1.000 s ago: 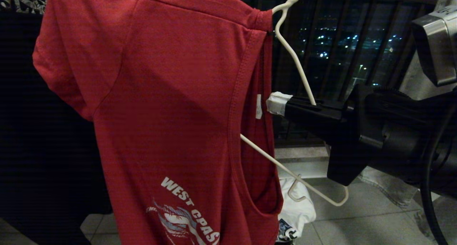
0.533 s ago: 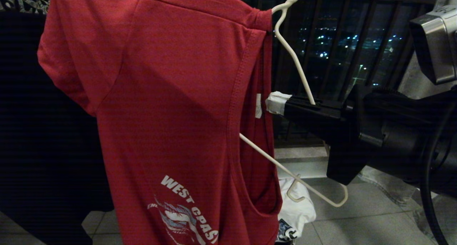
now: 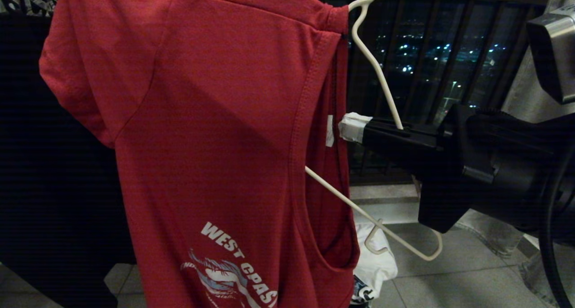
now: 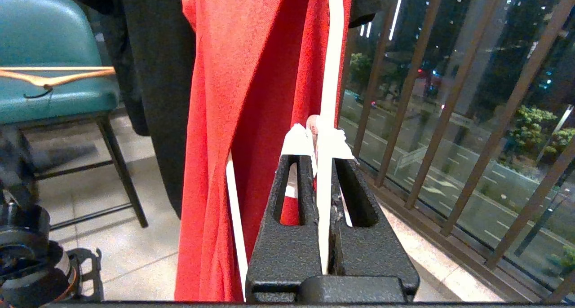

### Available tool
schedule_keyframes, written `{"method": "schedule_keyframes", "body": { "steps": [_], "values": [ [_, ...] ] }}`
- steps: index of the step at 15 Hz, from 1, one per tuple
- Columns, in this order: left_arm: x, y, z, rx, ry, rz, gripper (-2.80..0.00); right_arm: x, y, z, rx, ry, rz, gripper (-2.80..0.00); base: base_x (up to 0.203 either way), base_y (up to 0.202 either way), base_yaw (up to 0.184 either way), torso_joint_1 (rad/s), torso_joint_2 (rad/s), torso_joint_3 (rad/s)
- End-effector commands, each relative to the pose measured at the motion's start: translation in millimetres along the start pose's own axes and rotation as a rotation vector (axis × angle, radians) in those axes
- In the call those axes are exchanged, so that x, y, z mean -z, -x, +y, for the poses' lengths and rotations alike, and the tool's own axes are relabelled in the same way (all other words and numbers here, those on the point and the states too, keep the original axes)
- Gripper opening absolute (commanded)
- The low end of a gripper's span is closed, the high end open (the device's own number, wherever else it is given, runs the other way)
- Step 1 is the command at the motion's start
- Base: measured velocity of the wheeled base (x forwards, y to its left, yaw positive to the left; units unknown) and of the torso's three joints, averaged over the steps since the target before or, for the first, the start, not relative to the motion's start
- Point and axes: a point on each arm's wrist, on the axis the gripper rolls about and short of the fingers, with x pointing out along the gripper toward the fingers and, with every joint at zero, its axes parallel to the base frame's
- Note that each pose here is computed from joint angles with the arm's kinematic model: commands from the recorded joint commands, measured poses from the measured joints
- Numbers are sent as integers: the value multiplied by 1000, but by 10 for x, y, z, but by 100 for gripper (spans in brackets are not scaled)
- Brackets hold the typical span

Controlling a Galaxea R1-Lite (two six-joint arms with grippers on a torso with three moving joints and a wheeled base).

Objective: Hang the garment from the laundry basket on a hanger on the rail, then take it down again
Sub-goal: Hang the clothes on the clothes rack

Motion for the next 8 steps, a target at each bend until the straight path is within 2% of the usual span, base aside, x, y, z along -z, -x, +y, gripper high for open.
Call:
{"method": "schedule_keyframes", "body": {
  "steps": [1, 5, 8],
  "values": [
    [-346, -79, 36, 3, 23, 7, -280, -28, 13, 3, -1, 3, -12, -280, 0, 0, 0, 0, 0, 0],
    [-935, -451, 86, 41, 29, 18, -280, -34, 3, 0, -1, 3, -14, -280, 0, 0, 0, 0, 0, 0],
    [-1621, -951, 111, 97, -11, -19, -280, -38, 2, -1, 0, 4, -15, -280, 0, 0, 0, 0, 0, 0]
  ]
}}
